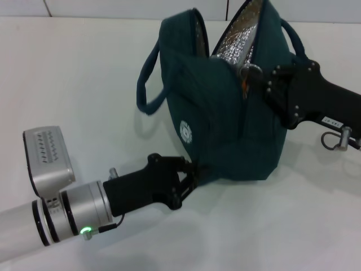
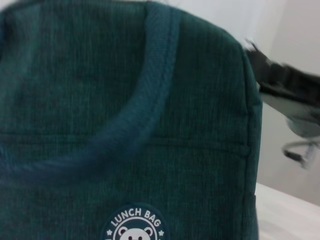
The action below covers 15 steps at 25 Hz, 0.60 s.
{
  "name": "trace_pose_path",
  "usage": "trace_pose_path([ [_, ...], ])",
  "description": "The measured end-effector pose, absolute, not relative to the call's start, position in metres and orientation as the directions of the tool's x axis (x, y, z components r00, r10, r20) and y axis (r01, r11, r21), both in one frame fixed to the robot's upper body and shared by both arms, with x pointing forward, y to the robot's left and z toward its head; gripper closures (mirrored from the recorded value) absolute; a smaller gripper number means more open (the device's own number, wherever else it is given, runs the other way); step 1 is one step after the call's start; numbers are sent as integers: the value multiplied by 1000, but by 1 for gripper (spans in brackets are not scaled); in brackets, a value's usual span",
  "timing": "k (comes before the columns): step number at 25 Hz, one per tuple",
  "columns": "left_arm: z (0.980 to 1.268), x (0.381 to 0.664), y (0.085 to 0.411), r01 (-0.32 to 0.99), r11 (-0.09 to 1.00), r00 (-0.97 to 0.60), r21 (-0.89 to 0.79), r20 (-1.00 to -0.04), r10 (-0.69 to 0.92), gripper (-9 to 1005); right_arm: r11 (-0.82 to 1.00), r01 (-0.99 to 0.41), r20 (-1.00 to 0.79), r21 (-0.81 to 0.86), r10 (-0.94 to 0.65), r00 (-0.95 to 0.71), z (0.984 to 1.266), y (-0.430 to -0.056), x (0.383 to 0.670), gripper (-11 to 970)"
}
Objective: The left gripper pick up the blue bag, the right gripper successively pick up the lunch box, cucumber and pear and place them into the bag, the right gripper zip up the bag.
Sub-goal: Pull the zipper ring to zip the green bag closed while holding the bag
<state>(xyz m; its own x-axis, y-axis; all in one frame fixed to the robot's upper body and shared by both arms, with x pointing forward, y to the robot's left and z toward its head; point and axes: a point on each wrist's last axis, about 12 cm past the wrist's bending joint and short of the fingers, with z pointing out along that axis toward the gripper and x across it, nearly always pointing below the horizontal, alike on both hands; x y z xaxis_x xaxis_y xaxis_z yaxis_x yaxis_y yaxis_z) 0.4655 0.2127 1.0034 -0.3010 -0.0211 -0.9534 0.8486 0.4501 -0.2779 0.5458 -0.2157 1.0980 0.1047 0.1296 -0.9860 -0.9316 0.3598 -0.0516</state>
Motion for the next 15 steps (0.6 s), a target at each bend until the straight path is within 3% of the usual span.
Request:
trace_pose_path([
  [15,1005,455,210,915,293,-309,-277,-949,68,937,383,-924,-982,7,179,67,1109,-214,559,890],
])
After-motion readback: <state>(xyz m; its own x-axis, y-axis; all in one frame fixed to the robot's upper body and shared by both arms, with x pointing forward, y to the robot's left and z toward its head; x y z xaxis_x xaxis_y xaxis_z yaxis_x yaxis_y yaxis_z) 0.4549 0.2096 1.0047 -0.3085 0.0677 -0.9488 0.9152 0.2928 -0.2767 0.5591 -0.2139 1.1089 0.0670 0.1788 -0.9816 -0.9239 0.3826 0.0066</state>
